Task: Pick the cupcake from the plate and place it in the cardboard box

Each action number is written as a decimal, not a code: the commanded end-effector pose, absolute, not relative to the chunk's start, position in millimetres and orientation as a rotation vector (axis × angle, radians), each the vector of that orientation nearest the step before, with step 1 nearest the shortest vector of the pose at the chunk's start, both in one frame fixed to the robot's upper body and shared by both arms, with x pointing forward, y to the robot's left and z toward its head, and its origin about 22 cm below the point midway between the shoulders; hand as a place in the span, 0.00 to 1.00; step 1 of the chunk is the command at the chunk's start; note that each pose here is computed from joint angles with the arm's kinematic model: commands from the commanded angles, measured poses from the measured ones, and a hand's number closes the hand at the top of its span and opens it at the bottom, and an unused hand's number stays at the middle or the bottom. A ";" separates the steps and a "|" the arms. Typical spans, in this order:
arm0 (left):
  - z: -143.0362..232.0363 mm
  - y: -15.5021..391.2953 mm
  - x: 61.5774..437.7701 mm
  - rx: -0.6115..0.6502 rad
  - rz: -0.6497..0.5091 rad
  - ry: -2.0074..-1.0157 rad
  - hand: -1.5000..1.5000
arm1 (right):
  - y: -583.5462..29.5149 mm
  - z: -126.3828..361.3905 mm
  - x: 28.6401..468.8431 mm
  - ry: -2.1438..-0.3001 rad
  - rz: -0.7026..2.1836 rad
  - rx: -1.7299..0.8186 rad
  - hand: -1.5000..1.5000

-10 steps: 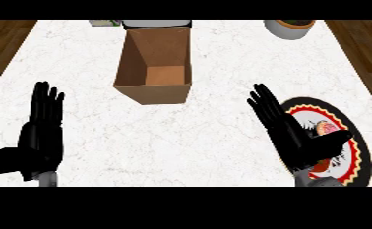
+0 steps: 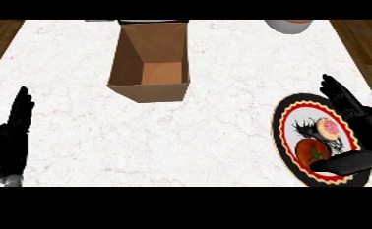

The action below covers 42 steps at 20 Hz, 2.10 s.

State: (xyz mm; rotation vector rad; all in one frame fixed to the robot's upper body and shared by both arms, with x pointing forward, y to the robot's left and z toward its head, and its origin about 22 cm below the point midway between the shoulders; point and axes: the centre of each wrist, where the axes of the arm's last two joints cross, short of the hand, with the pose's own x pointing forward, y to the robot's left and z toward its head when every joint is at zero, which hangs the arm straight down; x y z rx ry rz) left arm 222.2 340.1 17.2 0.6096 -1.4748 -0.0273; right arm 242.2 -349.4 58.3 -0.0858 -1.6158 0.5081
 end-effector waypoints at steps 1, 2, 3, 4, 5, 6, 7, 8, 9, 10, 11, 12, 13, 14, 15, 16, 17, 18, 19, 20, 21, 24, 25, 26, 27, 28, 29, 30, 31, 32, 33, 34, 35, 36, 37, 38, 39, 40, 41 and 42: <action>20.8 371.0 220.3 0.674 -0.130 -1.373 0.50 | -414.5 29.9 208.1 -1.582 0.625 -0.235 0.00; 21.6 367.8 226.7 0.681 -0.149 -1.367 0.50 | -431.4 22.2 203.2 -1.683 0.432 -0.155 0.00; 21.8 368.3 224.5 0.682 -0.151 -1.376 0.50 | -437.4 8.8 195.7 -1.733 0.374 -0.120 0.00; 18.3 358.9 226.3 0.660 -0.180 -1.381 0.50 | -441.9 0.4 191.2 -1.774 0.352 -0.062 0.00; 12.1 364.1 225.7 0.669 -0.174 -1.369 0.50 | -457.9 3.8 187.8 -1.814 0.365 -0.061 0.00; 17.9 371.3 229.6 0.661 -0.177 -1.363 0.50 | -475.7 9.4 185.2 -1.833 0.378 -0.049 0.00; 13.7 362.7 234.5 0.657 -0.196 -1.363 0.50 | -474.7 -4.3 188.2 -1.844 0.379 -0.022 0.00; 19.0 362.5 241.7 0.653 -0.191 -1.382 0.50 | -489.5 7.0 188.5 -1.871 0.461 -0.048 0.00; 13.6 367.6 240.3 0.646 -0.214 -1.369 0.50 | -505.7 12.4 182.4 -1.866 0.494 -0.096 0.00; 25.8 360.7 251.0 0.645 -0.202 -1.378 0.50 | -503.4 13.2 188.8 -1.842 0.605 -0.153 0.00; 30.6 368.2 259.5 0.647 -0.189 -1.380 0.50 | -513.8 29.1 189.3 -1.838 0.665 -0.198 0.00; 21.7 361.4 252.9 0.637 -0.214 -1.394 0.50 | -514.8 32.2 201.5 -1.772 0.720 -0.273 0.00; 16.7 356.3 243.5 0.647 -0.222 -1.371 0.50 | -518.6 43.4 199.6 -1.725 0.837 -0.333 0.00; 19.0 364.0 249.2 0.635 -0.224 -1.375 0.50 | -524.2 44.4 199.1 -1.684 0.895 -0.353 0.00; 17.6 350.1 250.7 0.630 -0.224 -1.384 0.50 | -527.3 50.0 199.2 -1.619 0.961 -0.355 0.00; 28.3 351.3 264.6 0.617 -0.241 -1.398 0.50 | -520.5 49.7 215.2 -1.593 0.996 -0.353 0.00; 18.5 350.6 255.9 0.630 -0.206 -1.370 0.50 | -525.5 59.6 214.6 -1.565 1.040 -0.343 0.00; 30.8 346.7 260.4 0.601 -0.218 -1.386 0.50 | -516.0 59.1 229.6 -1.525 1.067 -0.361 0.00; 27.5 348.6 272.0 0.633 -0.211 -1.377 0.50 | -523.6 71.3 230.0 -1.497 1.112 -0.346 0.00; 30.4 360.9 265.5 0.637 -0.223 -1.380 0.50 | -528.3 68.7 225.6 -1.472 1.147 -0.327 0.00; 13.5 343.9 269.7 0.638 -0.225 -1.381 0.50 | -514.4 69.4 243.2 -1.428 1.190 -0.350 0.00; 14.7 343.8 260.0 0.628 -0.234 -1.378 0.50 | -496.5 62.0 255.1 -1.285 1.323 -0.382 0.00; 21.1 358.7 269.1 0.626 -0.223 -1.387 0.50 | -491.6 70.1 267.4 -1.276 1.314 -0.368 0.00; 14.8 349.2 273.4 0.641 -0.219 -1.362 0.50 | -491.1 69.4 269.5 -1.264 1.346 -0.351 0.00; 18.9 343.5 273.6 0.637 -0.196 -1.363 0.50 | -499.7 63.6 265.0 -1.227 1.335 -0.323 0.00; 24.3 355.5 270.3 0.644 -0.222 -1.374 0.50 | -484.1 51.2 274.3 -1.238 1.338 -0.294 0.00; 35.0 358.9 283.3 0.639 -0.198 -1.381 0.50 | -482.0 70.2 279.2 -1.233 1.343 -0.298 0.00; 6.9 358.1 258.6 0.632 -0.215 -1.357 0.50 | -475.5 48.9 270.7 -1.198 1.359 -0.279 0.00; 4.5 352.6 257.9 0.626 -0.206 -1.377 0.50 | -487.4 59.8 276.5 -1.180 1.351 -0.293 0.00; 21.7 352.7 269.8 0.653 -0.220 -1.371 0.50 | -465.8 63.0 292.4 -1.174 1.382 -0.344 0.00; 9.6 364.2 260.6 0.635 -0.210 -1.367 0.50 | -470.6 67.7 295.7 -1.169 1.395 -0.348 0.00; 21.5 356.7 266.1 0.632 -0.213 -1.373 0.50 | -477.0 44.3 287.6 -1.157 1.374 -0.360 0.00; 25.3 358.1 267.5 0.645 -0.205 -1.364 0.50 | -459.3 64.0 294.0 -1.159 1.406 -0.352 0.00; 24.7 368.3 254.4 0.651 -0.221 -1.372 0.50 | -450.5 37.2 294.9 -1.157 1.400 -0.347 0.00; 14.1 362.3 271.7 0.644 -0.211 -1.373 0.50 | -464.5 64.5 296.5 -1.175 1.407 -0.350 0.00; 31.7 357.1 268.3 0.647 -0.220 -1.377 0.50 | -468.3 34.6 284.0 -1.160 1.405 -0.346 0.00; 32.4 352.0 269.2 0.629 -0.238 -1.380 0.50 | -460.0 43.4 301.1 -1.155 1.413 -0.337 0.00; 19.3 362.9 253.8 0.664 -0.199 -1.360 0.50 | -463.2 33.2 293.2 -1.163 1.387 -0.343 0.00; 18.4 365.4 271.7 0.650 -0.210 -1.367 0.50 | -448.7 55.4 300.4 -1.184 1.409 -0.342 0.00; 19.9 365.7 265.6 0.641 -0.217 -1.367 0.50 | -456.8 33.8 303.4 -1.175 1.386 -0.342 0.00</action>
